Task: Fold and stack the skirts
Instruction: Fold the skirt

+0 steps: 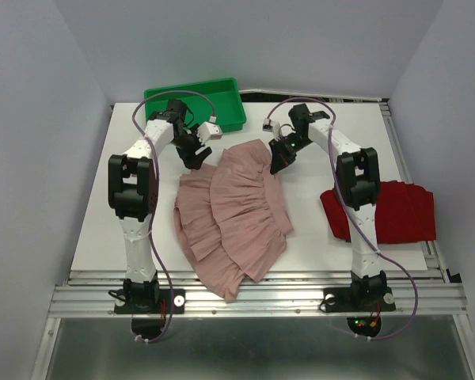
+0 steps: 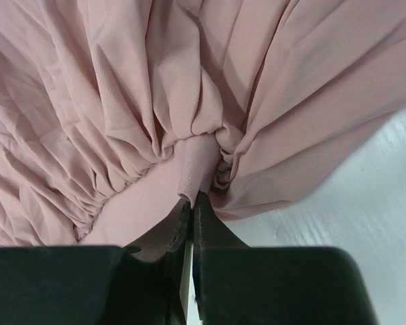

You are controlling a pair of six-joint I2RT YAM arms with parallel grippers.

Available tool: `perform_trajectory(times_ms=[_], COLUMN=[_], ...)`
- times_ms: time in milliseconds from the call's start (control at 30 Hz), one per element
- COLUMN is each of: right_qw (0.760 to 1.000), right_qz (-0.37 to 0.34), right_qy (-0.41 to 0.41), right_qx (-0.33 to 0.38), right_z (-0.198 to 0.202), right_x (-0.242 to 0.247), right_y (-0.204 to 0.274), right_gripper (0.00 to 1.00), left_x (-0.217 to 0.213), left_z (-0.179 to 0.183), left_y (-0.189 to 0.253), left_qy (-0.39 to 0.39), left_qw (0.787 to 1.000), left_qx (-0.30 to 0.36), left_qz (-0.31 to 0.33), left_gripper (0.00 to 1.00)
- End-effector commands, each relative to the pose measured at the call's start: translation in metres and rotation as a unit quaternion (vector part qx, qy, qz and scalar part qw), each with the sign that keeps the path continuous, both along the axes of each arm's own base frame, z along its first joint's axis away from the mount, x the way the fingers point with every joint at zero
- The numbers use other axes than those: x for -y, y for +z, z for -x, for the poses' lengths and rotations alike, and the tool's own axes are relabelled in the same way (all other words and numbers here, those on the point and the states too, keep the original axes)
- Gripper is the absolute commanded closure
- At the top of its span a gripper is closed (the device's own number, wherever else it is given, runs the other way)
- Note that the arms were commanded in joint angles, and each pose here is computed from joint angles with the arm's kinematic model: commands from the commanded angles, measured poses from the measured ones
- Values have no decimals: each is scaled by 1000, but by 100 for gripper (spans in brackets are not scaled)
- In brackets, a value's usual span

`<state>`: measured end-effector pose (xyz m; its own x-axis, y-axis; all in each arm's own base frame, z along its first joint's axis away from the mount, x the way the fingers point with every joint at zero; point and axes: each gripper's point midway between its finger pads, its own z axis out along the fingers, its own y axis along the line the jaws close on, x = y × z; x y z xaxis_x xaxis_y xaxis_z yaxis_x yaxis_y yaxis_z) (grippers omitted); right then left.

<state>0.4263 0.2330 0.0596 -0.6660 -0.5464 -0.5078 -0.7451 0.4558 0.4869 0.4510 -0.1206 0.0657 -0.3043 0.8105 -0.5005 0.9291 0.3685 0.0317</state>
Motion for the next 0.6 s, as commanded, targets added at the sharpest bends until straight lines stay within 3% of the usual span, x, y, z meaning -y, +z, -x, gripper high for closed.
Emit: perform_trajectory(times_ms=[0,267,567], right_qw=[998,997,990], right_qz=[-19,-18,-61], right_qy=[13,17,49], right_qx=[63,79,116], right_z=[-12,-12,0], right_x=[-3,-1,-8], right_y=[35,37,49], right_gripper=[97,99,99], left_x=[14,24,17], left_z=[-24,-21,27], left_y=[48,13,-28], left_qy=[-2,-27,-57], left_qw=[998,999,997], left_qx=[61,28,-57], left_qz=[34,25,9], left_gripper=[19,18,20])
